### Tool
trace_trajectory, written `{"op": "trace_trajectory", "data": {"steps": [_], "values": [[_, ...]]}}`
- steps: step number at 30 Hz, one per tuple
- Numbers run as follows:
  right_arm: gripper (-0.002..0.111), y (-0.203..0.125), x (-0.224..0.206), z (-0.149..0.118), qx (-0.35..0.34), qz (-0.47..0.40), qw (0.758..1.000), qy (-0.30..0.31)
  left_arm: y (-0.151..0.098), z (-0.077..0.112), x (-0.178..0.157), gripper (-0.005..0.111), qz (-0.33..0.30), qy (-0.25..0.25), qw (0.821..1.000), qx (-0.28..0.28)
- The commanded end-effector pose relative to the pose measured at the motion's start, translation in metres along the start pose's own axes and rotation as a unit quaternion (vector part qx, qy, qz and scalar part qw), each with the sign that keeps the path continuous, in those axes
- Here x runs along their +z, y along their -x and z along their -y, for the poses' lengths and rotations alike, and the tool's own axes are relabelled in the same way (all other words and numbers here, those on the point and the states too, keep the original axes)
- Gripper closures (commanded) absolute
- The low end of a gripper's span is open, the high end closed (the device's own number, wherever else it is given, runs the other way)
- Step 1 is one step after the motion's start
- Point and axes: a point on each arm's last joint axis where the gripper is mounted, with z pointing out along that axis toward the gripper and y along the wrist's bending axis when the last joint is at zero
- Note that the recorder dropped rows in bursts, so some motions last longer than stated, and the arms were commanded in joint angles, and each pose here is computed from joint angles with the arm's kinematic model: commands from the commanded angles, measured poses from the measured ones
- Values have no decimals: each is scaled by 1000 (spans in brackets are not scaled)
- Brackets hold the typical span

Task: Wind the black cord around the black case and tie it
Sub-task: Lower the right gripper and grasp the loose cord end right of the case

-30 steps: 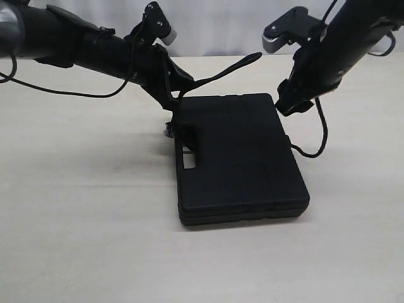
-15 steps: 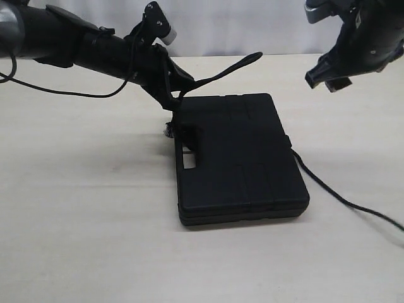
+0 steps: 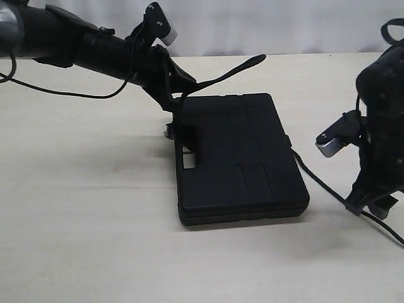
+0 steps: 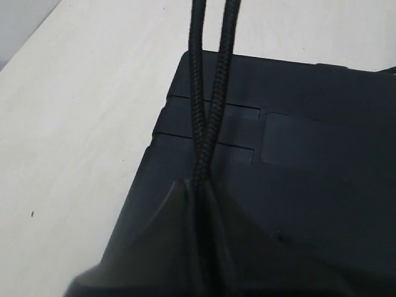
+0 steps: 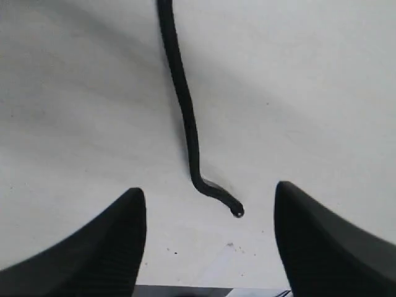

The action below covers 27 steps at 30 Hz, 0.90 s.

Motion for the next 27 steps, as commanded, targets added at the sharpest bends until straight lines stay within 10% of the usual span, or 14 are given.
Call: {"op": "trace_trajectory", "data": {"steps": [1,7,14,22,27], "values": [[51,15,28,-9,-12,-25,999,21,5,2,-3,107,9,-8,1000,0],[58,36,68,-7,-40,-34,998,-17,5,2,-3,107,9,-8,1000,1],[104,37,93,10,-71,-79,992,-61,5,2,-3,107,9,-8,1000,2],[100,86,60,47,99,116,973,-172,5,4,-3,107,11,-15,1000,2],[68,105,39,78,215,188,942,-175,5,4,-3,107,11,-16,1000,2]]}}
